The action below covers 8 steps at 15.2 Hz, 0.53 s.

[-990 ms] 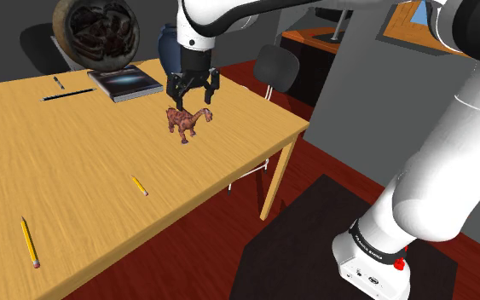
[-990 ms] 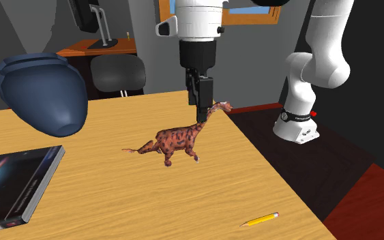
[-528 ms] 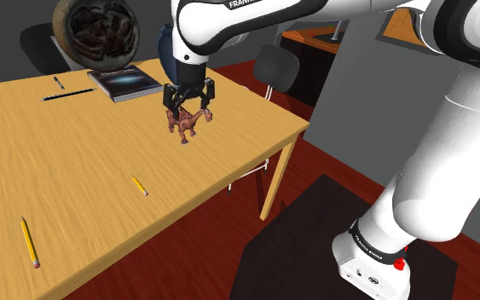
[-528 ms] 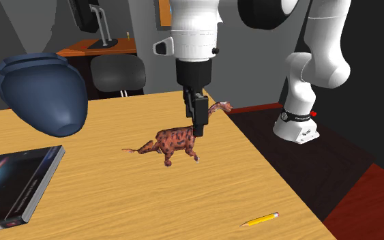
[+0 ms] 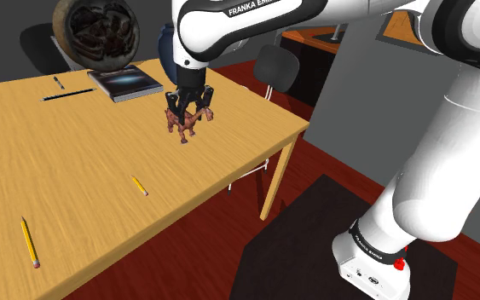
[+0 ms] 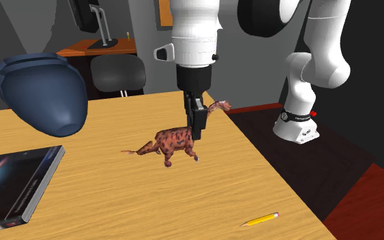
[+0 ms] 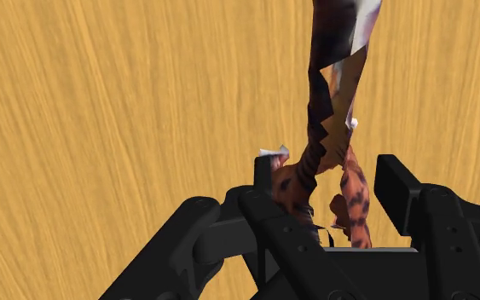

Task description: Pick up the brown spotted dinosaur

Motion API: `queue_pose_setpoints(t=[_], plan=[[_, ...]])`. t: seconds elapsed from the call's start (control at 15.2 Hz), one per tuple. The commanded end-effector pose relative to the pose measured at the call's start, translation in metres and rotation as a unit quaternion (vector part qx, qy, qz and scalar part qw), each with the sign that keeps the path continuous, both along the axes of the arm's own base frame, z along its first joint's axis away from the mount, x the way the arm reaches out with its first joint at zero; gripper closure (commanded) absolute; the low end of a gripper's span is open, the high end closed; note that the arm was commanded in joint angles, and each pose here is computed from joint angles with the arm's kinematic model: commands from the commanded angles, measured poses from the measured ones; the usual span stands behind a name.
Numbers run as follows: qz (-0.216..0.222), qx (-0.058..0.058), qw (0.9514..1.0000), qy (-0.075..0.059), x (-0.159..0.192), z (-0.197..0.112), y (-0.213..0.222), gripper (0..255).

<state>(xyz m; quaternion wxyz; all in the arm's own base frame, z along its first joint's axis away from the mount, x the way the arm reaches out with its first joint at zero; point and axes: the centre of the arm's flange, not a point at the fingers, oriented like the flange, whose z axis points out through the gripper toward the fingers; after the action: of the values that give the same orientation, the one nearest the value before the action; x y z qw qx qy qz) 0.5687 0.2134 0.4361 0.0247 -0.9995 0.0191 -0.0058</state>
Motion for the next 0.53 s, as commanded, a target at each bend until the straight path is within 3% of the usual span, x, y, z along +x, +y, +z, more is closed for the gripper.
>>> queue_pose_setpoints(t=[0.0,0.46], plan=[[0.000,-0.001,1.0000,0.002,0.000,-0.002,-0.001,255],[0.000,-0.001,1.0000,0.002,0.000,0.014,-0.001,255]])
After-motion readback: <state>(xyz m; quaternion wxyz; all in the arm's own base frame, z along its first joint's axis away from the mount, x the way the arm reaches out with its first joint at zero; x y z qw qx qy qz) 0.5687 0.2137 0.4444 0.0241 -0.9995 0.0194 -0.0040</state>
